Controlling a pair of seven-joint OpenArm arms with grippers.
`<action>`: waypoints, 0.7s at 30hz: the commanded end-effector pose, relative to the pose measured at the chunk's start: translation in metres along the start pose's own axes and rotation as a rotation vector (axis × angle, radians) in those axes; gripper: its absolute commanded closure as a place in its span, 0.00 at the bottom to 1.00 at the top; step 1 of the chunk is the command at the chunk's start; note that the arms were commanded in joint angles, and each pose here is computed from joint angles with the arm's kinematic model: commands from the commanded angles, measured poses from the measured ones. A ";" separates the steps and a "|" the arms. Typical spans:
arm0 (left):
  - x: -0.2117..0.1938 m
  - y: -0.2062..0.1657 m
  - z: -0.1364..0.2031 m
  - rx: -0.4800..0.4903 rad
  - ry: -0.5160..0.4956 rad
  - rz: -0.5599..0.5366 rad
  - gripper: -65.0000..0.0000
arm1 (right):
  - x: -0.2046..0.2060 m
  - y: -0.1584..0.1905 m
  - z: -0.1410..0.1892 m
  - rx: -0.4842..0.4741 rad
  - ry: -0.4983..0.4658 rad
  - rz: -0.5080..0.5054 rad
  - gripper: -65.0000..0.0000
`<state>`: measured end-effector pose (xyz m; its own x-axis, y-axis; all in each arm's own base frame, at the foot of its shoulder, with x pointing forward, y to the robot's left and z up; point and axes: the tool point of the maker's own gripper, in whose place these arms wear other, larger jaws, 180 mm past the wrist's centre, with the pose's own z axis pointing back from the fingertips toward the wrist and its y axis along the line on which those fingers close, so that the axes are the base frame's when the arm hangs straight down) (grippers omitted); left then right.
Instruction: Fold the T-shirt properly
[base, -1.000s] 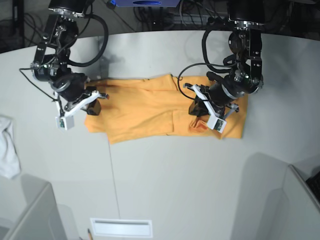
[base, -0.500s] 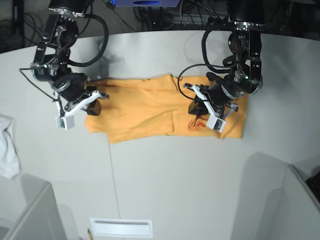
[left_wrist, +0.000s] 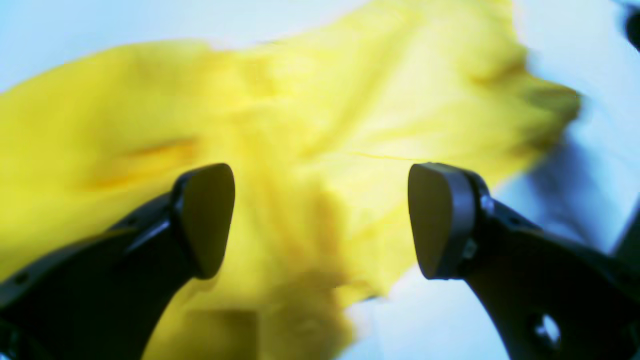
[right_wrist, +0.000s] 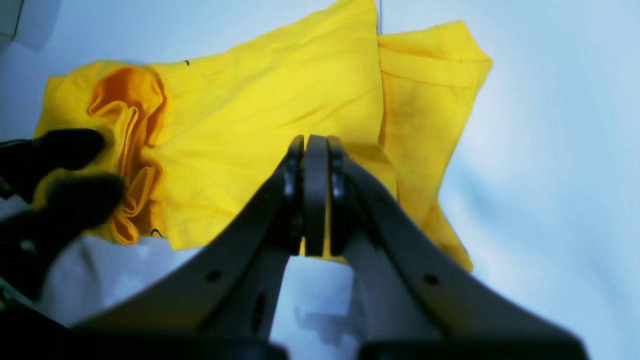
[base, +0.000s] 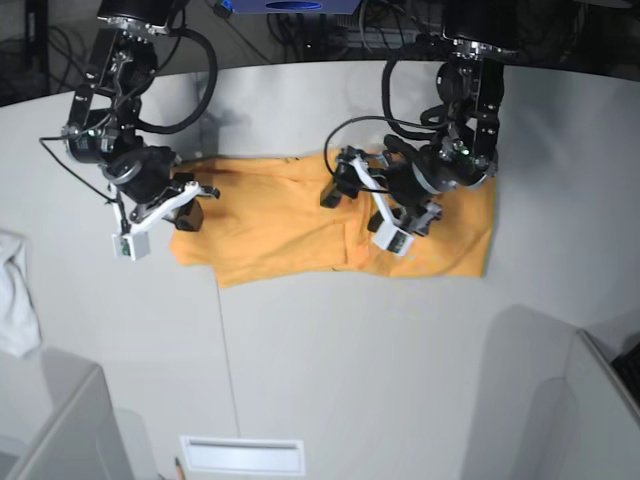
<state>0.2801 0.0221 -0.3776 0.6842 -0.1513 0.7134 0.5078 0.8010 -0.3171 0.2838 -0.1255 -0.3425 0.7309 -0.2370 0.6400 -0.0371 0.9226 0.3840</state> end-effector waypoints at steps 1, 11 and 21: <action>0.018 -0.013 -0.002 -0.036 -0.053 -0.016 0.20 | 0.016 0.004 0.003 0.014 -0.051 0.011 1.00; 0.039 0.043 0.029 0.112 -0.151 0.058 0.30 | 0.027 -0.016 0.010 -0.032 -0.074 -0.025 1.00; -0.021 0.170 0.154 0.547 -0.181 0.246 1.00 | 0.037 -0.056 -0.004 0.195 0.008 -0.401 0.06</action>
<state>0.2647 0.2514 -0.3616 0.6567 0.1443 0.7403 -0.0452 0.9873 -0.1524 0.3068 -0.1811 -0.3556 0.7378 -0.5639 0.3709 0.1500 0.6728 0.7245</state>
